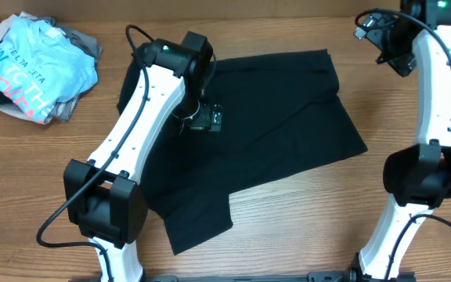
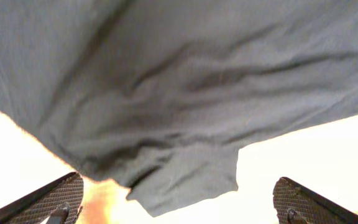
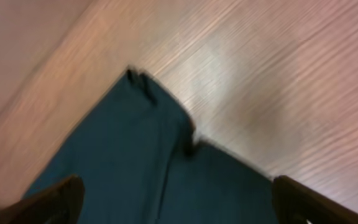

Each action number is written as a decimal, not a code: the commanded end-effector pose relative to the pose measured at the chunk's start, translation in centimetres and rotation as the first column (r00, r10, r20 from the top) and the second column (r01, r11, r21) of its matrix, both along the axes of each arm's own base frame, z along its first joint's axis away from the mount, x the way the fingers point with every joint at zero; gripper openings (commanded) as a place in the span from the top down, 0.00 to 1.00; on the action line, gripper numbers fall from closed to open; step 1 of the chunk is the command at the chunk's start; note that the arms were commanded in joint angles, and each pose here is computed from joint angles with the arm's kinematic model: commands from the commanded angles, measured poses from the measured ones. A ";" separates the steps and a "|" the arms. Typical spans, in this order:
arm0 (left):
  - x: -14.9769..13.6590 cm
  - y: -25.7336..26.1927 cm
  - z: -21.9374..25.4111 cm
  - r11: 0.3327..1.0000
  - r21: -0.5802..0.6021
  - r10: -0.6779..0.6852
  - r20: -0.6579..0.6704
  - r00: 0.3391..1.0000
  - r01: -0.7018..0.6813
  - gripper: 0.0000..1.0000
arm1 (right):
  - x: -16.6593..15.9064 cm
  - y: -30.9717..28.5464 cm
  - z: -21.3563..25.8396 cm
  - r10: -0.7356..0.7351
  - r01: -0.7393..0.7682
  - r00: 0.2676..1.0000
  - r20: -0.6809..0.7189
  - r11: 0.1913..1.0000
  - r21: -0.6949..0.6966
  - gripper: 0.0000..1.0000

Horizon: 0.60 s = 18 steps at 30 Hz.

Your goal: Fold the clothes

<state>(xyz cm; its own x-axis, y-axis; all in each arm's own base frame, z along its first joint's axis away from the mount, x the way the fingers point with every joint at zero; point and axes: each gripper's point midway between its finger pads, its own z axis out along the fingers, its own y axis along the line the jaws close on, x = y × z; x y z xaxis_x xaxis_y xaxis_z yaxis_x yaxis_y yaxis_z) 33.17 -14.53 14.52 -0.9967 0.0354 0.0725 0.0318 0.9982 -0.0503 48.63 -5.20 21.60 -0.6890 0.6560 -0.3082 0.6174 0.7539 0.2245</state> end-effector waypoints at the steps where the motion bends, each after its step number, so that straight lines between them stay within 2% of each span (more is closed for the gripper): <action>1: -1.2 0.0 0.4 0.999 0.012 0.044 -0.034 0.998 -0.043 0.00 | -2.6 1.1 5.4 0.022 -0.024 0.998 0.064 0.999 0.023 0.00; 7: -2.0 0.3 0.9 0.998 0.022 0.056 -0.054 0.997 -0.055 0.00 | -7.6 1.1 8.9 0.011 -0.010 0.999 0.047 1.000 -0.002 0.00; 10: -2.5 0.4 2.1 0.998 0.014 0.065 -0.028 0.997 -0.065 0.00 | -8.9 1.5 11.1 0.053 -0.051 0.994 0.099 0.999 -0.016 0.00; 16: -5.7 2.2 7.9 0.993 0.066 0.091 0.120 0.989 -0.100 0.00 | -13.5 3.9 16.2 0.203 -0.205 0.950 0.239 0.979 -0.015 0.00; 18: -7.0 2.0 9.8 0.995 0.035 0.081 0.178 0.981 -0.089 0.00 | -15.4 4.1 16.6 0.203 -0.205 0.948 0.244 0.979 -0.017 0.00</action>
